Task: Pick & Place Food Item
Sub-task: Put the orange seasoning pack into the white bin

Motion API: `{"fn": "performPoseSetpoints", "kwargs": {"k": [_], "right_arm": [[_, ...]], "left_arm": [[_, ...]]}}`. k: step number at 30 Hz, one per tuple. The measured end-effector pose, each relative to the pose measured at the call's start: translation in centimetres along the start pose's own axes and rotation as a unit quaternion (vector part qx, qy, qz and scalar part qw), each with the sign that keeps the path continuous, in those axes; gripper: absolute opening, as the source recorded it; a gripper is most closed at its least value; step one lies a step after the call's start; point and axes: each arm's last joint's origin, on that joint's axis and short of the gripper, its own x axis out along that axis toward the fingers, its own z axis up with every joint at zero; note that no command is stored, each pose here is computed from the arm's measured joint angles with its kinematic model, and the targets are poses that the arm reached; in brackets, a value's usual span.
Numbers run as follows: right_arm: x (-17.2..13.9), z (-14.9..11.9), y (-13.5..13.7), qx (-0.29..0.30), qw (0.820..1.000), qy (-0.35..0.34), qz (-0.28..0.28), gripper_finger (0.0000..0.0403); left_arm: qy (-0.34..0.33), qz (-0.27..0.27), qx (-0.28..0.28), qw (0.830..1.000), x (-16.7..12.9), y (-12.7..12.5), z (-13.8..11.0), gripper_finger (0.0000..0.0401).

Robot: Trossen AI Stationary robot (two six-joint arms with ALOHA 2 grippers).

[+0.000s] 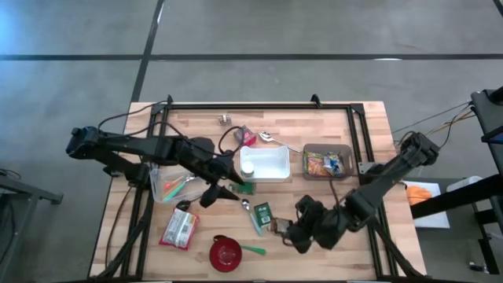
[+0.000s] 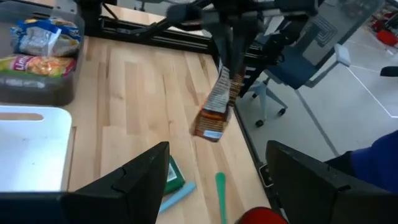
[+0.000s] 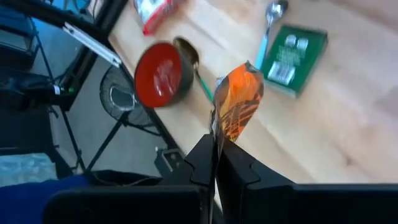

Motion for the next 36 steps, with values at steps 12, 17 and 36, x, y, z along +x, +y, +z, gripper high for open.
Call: {"fn": "performPoseSetpoints", "kwargs": {"k": [12,17,36], "right_arm": [[-0.2,3.5,0.1,-0.049,0.998,0.009,0.028,0.0007],[0.0,4.4,0.2,-0.069,0.997,0.014,0.042,0.0007],[0.1,7.9,0.7,-0.136,0.986,0.012,0.092,0.0007]], "left_arm": [[0.019,-0.066,-0.003,0.998,4.6,1.2,-0.3,0.0271],[0.027,-0.094,0.001,0.995,6.2,1.1,-0.1,0.0296],[0.052,-0.138,0.019,0.989,10.4,1.4,0.7,0.0366]]}}
